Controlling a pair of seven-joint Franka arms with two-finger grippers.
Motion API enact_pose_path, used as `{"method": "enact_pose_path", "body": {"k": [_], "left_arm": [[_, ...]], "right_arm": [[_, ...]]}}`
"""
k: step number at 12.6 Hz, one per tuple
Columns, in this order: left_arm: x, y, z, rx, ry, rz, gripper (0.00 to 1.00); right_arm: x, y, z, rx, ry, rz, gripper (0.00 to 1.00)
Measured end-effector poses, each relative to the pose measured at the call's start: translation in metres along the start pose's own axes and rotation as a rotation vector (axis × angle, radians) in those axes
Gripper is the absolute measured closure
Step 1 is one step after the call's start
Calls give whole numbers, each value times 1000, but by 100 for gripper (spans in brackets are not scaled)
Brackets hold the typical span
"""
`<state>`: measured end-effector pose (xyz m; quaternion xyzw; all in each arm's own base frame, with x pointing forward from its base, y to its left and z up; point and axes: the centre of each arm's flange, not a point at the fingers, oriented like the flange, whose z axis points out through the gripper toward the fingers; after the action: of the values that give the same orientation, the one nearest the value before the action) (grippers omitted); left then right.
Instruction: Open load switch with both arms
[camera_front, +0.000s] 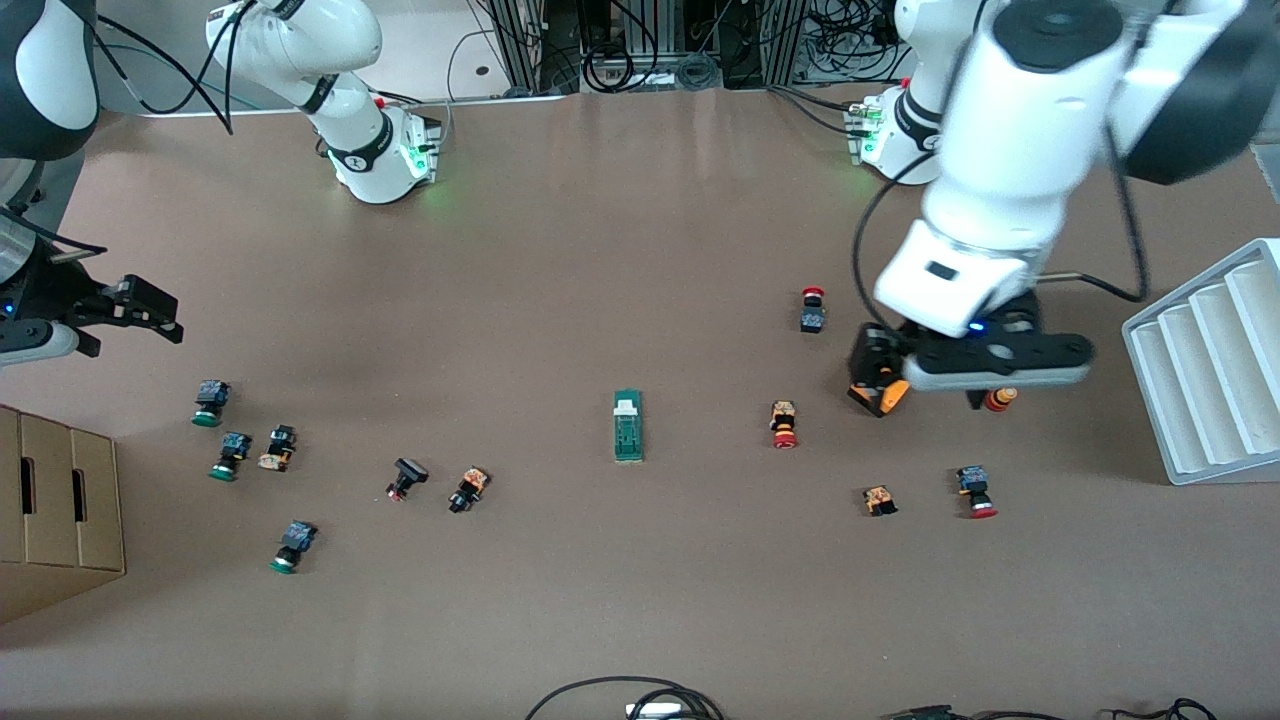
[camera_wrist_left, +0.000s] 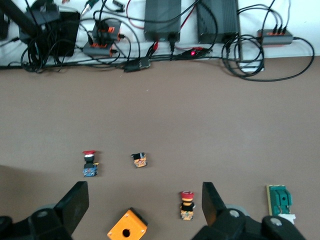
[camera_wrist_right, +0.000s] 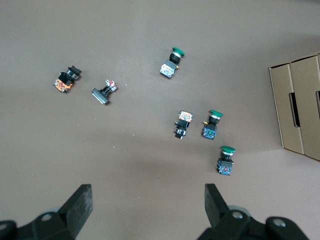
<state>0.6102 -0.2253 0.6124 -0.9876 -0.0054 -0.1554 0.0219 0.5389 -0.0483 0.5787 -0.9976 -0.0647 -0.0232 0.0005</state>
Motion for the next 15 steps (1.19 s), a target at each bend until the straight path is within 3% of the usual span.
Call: {"method": "enact_pose_path", "body": {"k": [8, 15], "left_arm": [[19, -148, 21, -28, -160, -130, 0], [17, -232, 31, -4, -215, -126, 0]], "right_arm": [[1, 0, 1, 0, -2, 1, 0], [1, 1, 1, 0, -2, 1, 0]]}}
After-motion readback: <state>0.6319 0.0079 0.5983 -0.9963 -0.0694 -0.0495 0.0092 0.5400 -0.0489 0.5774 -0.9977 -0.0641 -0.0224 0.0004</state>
